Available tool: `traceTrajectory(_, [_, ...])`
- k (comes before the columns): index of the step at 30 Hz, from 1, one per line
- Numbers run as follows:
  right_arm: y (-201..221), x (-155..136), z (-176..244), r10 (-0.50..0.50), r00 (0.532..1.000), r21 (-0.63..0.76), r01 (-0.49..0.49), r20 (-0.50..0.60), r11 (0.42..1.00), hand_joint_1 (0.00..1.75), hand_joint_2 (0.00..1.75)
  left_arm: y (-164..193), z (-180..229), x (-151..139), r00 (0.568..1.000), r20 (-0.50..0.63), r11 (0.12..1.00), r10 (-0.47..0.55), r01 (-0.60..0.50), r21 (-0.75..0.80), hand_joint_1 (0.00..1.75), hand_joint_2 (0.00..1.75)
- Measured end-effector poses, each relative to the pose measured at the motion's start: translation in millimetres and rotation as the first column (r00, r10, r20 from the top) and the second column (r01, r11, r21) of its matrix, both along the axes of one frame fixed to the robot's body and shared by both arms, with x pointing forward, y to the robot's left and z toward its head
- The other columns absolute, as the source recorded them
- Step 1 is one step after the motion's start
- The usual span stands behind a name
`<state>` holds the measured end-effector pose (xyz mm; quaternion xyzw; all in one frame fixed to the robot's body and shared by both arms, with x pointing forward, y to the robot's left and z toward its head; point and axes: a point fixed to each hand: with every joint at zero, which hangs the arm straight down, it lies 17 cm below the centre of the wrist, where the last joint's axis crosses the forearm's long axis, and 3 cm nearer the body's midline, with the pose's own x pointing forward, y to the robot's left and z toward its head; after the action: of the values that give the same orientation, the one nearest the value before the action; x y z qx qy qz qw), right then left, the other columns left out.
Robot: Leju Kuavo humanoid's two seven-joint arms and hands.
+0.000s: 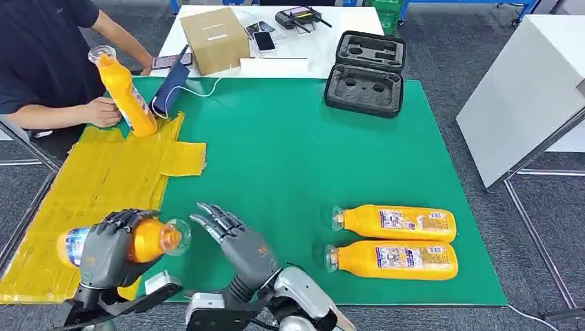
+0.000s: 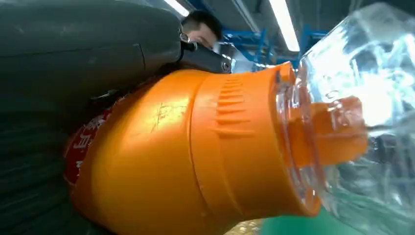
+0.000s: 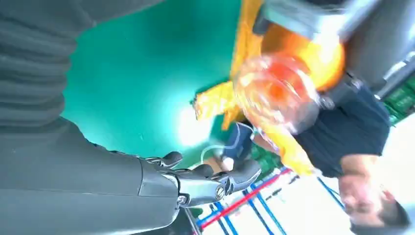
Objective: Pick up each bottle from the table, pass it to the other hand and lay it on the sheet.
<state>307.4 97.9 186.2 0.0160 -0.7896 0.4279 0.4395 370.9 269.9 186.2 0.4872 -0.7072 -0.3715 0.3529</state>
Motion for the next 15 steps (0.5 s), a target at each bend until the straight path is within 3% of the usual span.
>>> traceTrajectory(4, [-6.9,-4.0,14.7,0.017,1.000,0.039,-0.018,0.020,0.999,0.00,0.00,21.6,-36.9,9.9,0.991,-0.022,0.966,0.130,-0.121,0.229,1.75,1.75])
traceTrajectory(9, [-10.1,-6.3,26.2,0.035,0.999,0.059,-0.037,0.037,0.998,0.00,0.00,40.7,-97.1,28.0,0.970,-0.141,0.940,0.196,-0.145,0.308,1.75,1.75])
traceTrajectory(10, [-11.0,-6.3,28.0,0.036,0.999,0.063,-0.038,0.039,0.997,0.00,0.00,40.3,-112.2,32.4,0.965,-0.179,0.937,0.191,-0.125,0.325,0.54,1.75])
traceTrajectory(11, [-11.7,-6.1,29.3,0.036,0.998,0.064,-0.039,0.042,0.997,0.00,0.00,39.8,-126.3,34.2,0.959,-0.216,0.935,0.185,-0.104,0.339,0.00,1.75])
traceTrajectory(13, [-13.8,-6.1,31.0,0.037,0.998,0.069,-0.039,0.043,0.997,0.00,0.00,40.5,-141.9,40.5,0.951,-0.255,0.930,0.176,-0.075,0.359,0.00,1.75])
traceTrajectory(14, [-15.2,-6.1,31.5,0.036,0.998,0.070,-0.039,0.046,0.997,0.00,0.00,41.9,-148.3,44.7,0.948,-0.270,0.925,0.170,-0.059,0.376,0.00,0.00])
traceTrajectory(15, [-16.5,-6.0,31.8,0.035,0.998,0.069,-0.038,0.049,0.997,0.00,0.00,41.6,-155.2,46.8,0.944,-0.286,0.921,0.165,-0.043,0.386,0.00,0.00])
